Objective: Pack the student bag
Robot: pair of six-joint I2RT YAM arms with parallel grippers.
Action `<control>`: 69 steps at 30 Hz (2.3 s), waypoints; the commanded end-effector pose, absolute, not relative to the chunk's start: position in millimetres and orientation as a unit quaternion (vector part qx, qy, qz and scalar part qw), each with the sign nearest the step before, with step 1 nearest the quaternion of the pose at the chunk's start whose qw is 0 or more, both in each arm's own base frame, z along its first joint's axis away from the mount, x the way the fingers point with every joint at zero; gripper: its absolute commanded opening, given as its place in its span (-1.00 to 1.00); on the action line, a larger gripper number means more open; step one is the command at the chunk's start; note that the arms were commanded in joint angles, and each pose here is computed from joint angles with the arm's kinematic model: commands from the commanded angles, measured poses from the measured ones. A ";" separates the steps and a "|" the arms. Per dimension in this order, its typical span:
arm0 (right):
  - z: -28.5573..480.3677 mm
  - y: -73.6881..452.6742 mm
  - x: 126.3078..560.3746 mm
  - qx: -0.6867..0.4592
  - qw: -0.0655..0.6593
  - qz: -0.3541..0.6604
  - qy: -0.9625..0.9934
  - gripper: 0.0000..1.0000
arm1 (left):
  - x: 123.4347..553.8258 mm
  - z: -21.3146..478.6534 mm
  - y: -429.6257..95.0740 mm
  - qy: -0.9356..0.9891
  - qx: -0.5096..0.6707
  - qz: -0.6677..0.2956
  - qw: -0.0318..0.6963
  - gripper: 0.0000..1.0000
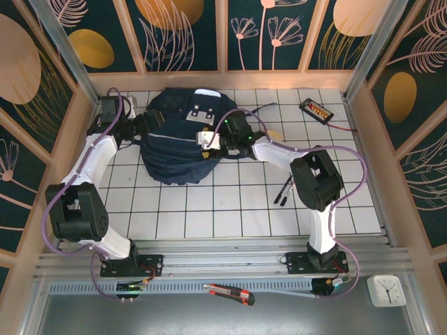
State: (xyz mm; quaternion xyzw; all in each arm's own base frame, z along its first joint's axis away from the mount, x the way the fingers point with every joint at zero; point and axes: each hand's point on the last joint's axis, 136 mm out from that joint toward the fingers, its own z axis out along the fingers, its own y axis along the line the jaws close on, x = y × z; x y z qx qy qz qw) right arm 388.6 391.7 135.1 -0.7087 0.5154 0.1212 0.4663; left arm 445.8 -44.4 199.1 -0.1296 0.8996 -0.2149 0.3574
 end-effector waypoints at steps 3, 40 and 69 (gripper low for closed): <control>131.5 388.2 377.7 -0.726 0.446 0.113 0.512 0.42 | 438.8 204.6 -44.4 0.898 -0.119 -0.214 0.365 0.97; 163.1 426.4 387.7 -0.723 0.481 0.101 0.486 -1.00 | 419.2 210.2 -62.9 0.900 -0.020 -0.207 0.384 0.97; 247.9 398.4 353.2 -0.723 0.534 0.100 0.426 -1.00 | 375.1 214.6 -157.2 0.682 0.565 -0.128 0.446 0.74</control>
